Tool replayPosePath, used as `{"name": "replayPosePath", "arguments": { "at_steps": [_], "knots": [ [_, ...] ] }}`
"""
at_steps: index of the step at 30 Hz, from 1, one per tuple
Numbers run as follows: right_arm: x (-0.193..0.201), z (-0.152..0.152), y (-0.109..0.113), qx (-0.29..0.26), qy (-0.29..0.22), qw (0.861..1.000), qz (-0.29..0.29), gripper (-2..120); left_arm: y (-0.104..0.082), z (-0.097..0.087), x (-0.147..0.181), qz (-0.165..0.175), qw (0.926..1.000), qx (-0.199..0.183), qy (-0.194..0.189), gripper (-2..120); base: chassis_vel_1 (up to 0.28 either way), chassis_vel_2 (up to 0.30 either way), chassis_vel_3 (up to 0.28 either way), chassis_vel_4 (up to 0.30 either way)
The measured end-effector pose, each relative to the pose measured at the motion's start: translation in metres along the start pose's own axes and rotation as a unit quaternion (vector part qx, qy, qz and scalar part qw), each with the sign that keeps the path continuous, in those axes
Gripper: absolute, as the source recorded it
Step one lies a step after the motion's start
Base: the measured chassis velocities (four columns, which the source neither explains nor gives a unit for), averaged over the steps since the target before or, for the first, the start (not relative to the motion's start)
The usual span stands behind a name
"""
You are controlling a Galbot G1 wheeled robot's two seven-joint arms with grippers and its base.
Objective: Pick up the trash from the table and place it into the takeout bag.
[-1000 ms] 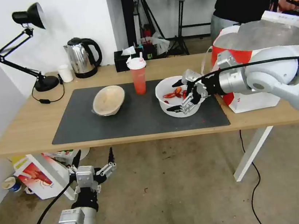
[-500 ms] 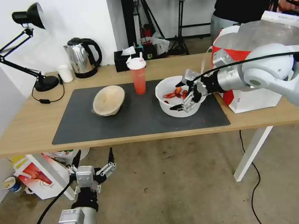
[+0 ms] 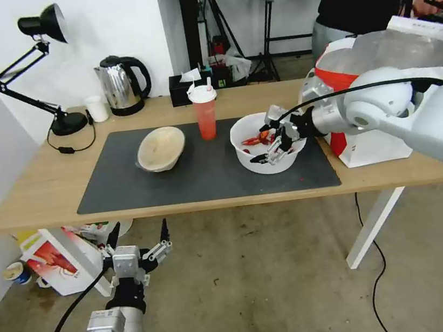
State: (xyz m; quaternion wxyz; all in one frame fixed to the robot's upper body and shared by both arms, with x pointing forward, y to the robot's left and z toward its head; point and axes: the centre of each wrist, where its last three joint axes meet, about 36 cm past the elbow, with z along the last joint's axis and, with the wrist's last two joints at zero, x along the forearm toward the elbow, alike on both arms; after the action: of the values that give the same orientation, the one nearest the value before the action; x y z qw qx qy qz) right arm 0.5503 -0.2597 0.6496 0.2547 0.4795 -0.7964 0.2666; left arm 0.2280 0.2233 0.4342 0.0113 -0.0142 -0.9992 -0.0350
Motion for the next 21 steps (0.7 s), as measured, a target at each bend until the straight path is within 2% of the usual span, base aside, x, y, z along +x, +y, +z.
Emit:
{"name": "replayPosePath", "arguments": {
  "at_steps": [21],
  "knots": [
    [-0.016,0.004,0.008,0.005,0.019,1.0,0.002,100,0.0,0.0,0.0,0.0,1.0,0.0,0.0,100,0.0,0.0,0.0,0.0]
  ]
}}
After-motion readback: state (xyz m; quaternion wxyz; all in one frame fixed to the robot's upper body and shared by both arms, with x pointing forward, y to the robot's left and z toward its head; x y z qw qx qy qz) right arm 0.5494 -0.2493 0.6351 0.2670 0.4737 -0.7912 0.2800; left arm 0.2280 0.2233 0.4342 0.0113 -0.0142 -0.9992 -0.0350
